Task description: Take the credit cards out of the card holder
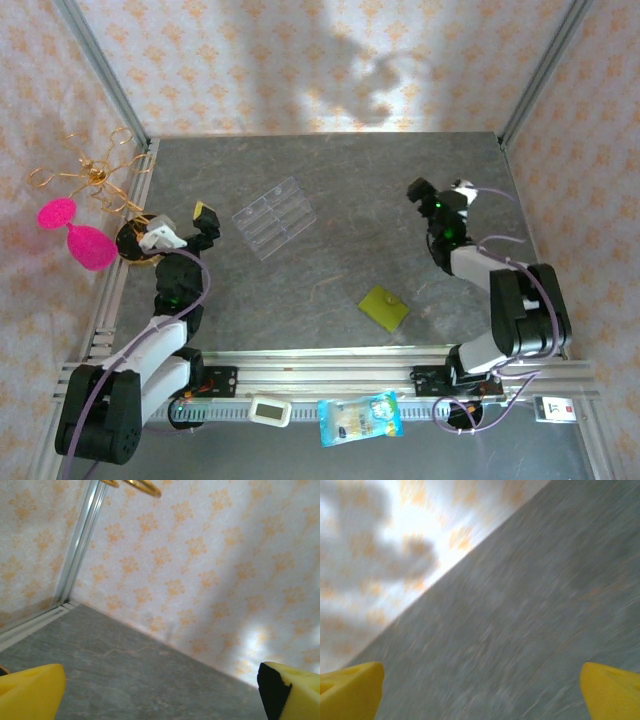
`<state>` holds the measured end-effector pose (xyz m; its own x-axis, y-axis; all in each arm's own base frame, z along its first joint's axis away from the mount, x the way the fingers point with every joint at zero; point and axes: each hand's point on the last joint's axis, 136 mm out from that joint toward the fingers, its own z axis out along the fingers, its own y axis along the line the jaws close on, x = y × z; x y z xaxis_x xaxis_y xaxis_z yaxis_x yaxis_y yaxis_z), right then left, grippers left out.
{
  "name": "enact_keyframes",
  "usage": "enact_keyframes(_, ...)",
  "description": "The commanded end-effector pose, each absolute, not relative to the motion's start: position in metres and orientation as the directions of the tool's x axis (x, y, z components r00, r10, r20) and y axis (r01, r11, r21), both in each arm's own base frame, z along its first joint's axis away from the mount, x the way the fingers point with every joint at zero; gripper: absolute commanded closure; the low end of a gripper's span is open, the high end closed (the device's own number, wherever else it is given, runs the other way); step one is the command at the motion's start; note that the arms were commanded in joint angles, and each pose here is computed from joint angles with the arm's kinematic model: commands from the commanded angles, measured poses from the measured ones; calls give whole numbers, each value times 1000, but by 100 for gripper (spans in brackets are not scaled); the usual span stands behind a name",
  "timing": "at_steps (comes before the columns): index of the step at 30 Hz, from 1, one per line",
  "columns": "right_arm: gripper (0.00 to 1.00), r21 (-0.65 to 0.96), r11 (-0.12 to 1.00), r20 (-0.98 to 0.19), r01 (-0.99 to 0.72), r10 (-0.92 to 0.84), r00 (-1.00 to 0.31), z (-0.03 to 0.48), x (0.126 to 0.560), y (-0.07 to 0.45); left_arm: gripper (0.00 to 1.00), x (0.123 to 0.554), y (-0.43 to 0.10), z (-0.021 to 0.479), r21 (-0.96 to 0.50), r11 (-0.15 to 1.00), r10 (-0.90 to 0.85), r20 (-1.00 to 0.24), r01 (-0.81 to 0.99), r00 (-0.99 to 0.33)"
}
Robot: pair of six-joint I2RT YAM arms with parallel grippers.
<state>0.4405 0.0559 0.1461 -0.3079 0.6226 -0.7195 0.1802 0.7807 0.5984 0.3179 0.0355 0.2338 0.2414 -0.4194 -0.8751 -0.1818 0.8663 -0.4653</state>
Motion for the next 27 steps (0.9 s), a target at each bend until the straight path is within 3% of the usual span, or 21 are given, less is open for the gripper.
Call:
enact_keyframes(1, 7, 603, 791, -720, -103, 483, -498, 152, 444, 146, 1, 314, 25, 237, -602, 795, -569, -785, -79, 246)
enact_keyframes(8, 22, 558, 736, -734, -383, 222, -642, 126, 435, 253, 1, 305, 11, 260, -682, 730, -672, -706, 42, 224)
enact_keyframes(11, 28, 566, 688, -730, -455, 161, -664, 121, 437, 280, 1, 299, 15, 261, -744, 666, -732, -639, 53, 236)
enact_keyframes(16, 39, 552, 689, -700, -469, 78, -710, 92, 450, 308, 1, 293, -3, 277, -725, 670, -742, -642, 161, 193)
enact_keyframes(21, 38, 556, 659, -690, -507, 26, -723, 80, 454, 329, 1, 293, -13, 276, -759, 618, -786, -604, 207, 133)
enact_keyframes(27, 34, 551, 648, -699, -526, 14, -715, 80, 460, 345, 1, 296, -36, 282, -715, 633, -757, -652, 297, 43)
